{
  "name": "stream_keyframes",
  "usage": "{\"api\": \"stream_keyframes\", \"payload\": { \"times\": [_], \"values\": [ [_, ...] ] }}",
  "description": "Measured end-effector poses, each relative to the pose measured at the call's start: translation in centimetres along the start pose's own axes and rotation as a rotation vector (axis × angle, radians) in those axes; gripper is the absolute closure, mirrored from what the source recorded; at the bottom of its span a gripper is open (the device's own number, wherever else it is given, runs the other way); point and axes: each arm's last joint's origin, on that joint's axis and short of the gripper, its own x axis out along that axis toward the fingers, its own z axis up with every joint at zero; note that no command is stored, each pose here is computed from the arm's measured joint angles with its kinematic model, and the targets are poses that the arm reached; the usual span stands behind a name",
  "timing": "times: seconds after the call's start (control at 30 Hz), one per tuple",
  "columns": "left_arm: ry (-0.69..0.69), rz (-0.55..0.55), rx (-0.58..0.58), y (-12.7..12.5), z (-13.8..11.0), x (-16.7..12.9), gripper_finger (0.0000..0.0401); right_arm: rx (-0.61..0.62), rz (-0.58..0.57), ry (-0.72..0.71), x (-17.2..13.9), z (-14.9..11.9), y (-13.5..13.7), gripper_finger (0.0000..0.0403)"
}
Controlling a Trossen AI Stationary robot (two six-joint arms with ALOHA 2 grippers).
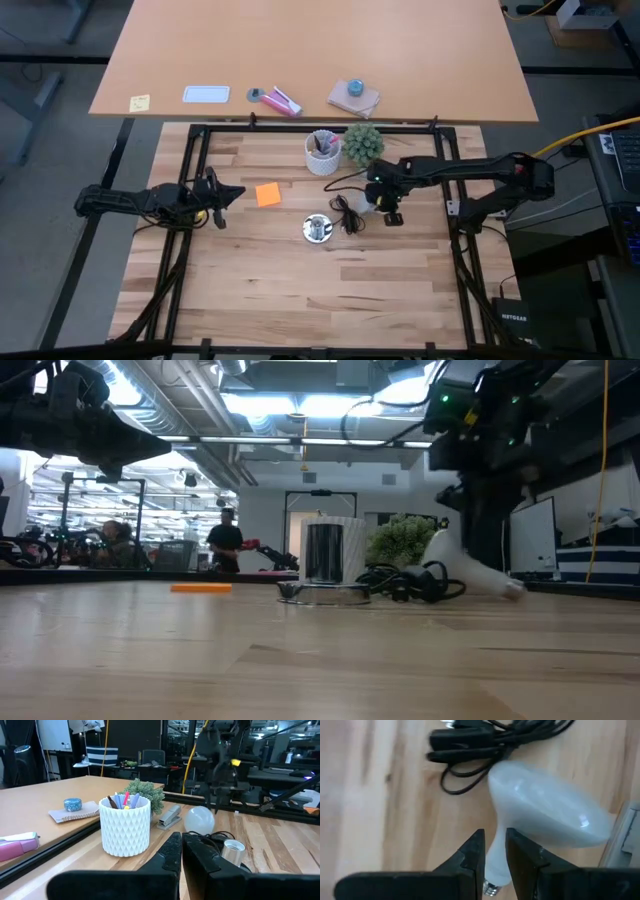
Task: Screw lightbulb
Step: Insert the light bulb into the lamp socket
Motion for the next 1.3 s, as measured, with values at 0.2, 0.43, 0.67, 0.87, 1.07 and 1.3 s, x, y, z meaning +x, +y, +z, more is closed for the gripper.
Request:
{"api": "stream_keyframes", "payload": {
  "times": [0.2,0.43,0.67,0.87,1.07,1.3],
  "values": [
    [0.0,0.0,0.0,0.0,0.0,0.0,0.0396,0.18,-0.055,0.09,2.9,0.0,-0.9,0.0326],
    [0.0,0.0,0.0,0.0,0.0,0.0,0.0396,0.306,-0.06,0.157,4.6,-0.3,-1.2,0.0326],
    [0.0,0.001,0.0,0.0,0.0,0.0,0.0396,0.304,-0.064,0.14,4.3,0.2,-1.3,0.0326],
    [0.0,0.001,0.0,0.0,0.0,0.0,0.0396,0.299,-0.027,0.077,3.4,1.8,-1.5,0.0326],
    [0.0,0.001,0.0,0.0,0.0,0.0,0.0396,0.287,-0.036,0.016,2.4,3.3,-1.8,0.0326],
    [-0.002,0.0,-0.023,0.0,0.0,0.0,0.0396,0.277,-0.061,-0.062,2.2,4.3,-2.1,0.0326]
  ]
}}
